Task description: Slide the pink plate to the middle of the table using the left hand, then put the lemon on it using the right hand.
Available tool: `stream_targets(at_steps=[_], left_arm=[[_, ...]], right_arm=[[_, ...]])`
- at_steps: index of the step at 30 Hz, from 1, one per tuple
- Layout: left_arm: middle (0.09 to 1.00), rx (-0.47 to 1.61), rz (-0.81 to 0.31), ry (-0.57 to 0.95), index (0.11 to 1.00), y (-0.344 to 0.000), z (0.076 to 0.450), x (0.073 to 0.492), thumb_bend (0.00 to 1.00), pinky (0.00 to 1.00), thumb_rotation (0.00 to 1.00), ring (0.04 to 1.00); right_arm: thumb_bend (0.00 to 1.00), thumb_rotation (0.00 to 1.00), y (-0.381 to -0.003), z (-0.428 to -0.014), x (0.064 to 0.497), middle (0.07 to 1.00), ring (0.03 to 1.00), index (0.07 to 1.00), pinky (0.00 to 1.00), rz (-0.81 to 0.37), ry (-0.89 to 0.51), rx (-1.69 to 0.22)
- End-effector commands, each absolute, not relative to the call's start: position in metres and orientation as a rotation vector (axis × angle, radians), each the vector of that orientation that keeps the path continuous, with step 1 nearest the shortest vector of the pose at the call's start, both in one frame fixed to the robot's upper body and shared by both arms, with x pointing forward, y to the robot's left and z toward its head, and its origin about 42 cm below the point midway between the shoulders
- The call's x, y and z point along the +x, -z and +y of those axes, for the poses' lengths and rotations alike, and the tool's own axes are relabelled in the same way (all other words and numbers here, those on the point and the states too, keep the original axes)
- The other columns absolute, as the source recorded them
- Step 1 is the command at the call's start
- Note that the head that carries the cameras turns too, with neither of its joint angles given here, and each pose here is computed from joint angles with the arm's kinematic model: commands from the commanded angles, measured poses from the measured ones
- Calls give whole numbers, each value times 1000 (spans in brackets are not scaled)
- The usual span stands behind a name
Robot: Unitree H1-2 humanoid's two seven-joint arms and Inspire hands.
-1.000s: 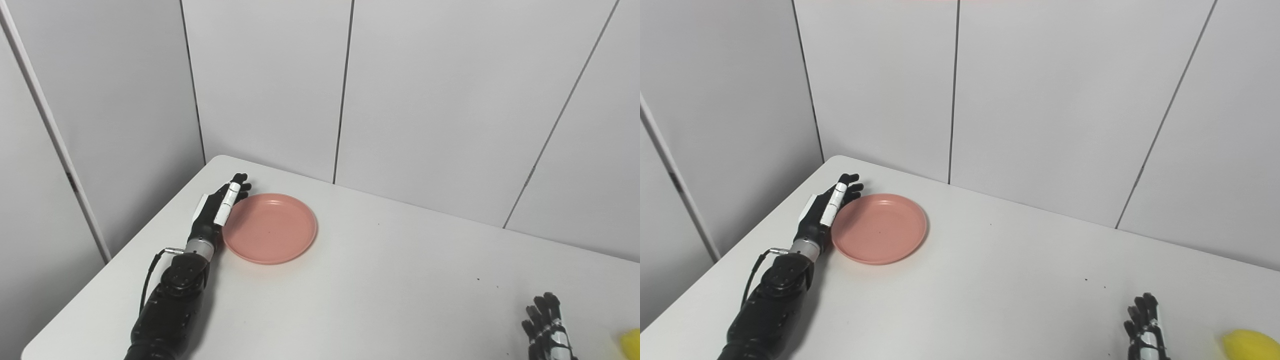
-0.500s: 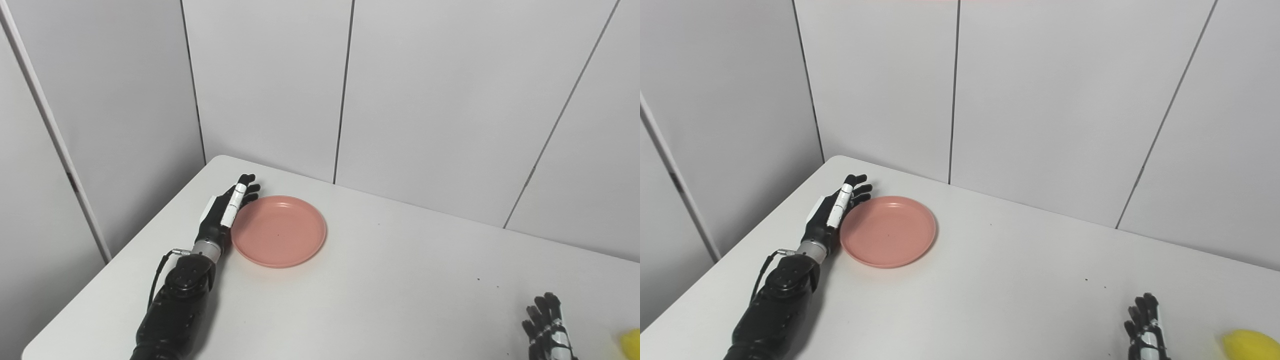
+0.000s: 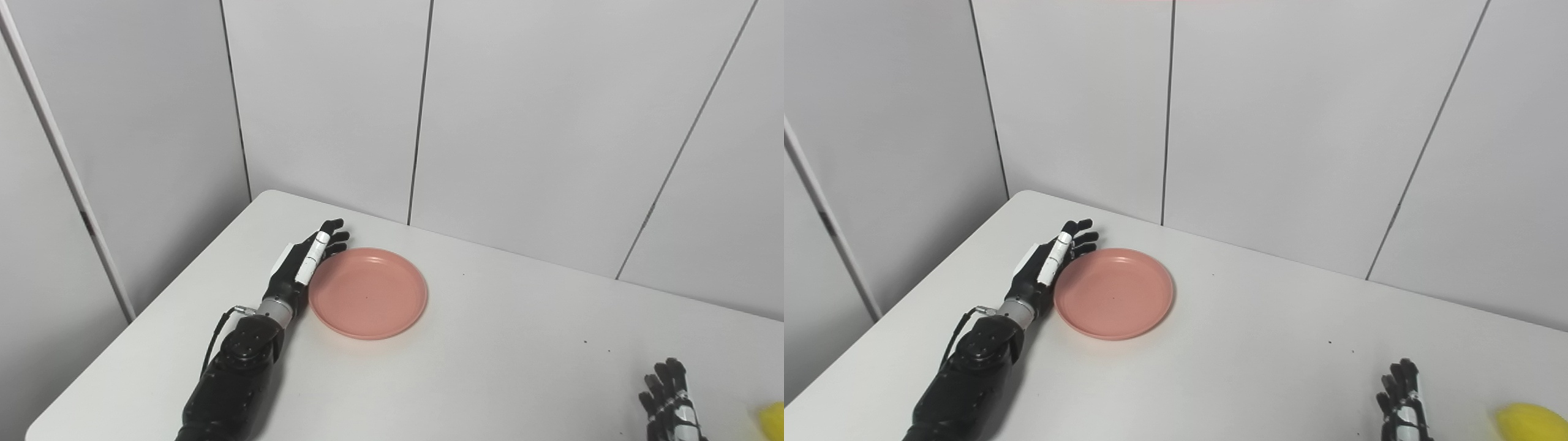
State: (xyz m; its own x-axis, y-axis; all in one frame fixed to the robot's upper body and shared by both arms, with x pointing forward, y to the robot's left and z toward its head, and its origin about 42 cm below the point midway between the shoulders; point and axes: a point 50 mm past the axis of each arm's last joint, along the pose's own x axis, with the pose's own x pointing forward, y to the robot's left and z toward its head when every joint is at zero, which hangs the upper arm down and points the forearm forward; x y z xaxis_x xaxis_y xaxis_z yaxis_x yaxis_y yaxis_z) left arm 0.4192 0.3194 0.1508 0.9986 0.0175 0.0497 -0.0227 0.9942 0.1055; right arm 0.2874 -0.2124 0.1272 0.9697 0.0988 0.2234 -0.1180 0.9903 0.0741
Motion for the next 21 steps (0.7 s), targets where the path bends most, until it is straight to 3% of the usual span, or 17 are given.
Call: stream_targets(at_steps=[1, 21], left_arm=[[874, 123, -120, 24, 876, -180, 308, 431, 794, 909, 1000, 883], [874, 137, -101, 146, 879, -170, 263, 438, 777, 891, 1000, 878]], right_arm=[[620, 1000, -124, -212, 284, 997, 996, 1000, 1000, -229, -108, 93], [624, 1000, -125, -212, 282, 990, 987, 1000, 1000, -229, -102, 89]])
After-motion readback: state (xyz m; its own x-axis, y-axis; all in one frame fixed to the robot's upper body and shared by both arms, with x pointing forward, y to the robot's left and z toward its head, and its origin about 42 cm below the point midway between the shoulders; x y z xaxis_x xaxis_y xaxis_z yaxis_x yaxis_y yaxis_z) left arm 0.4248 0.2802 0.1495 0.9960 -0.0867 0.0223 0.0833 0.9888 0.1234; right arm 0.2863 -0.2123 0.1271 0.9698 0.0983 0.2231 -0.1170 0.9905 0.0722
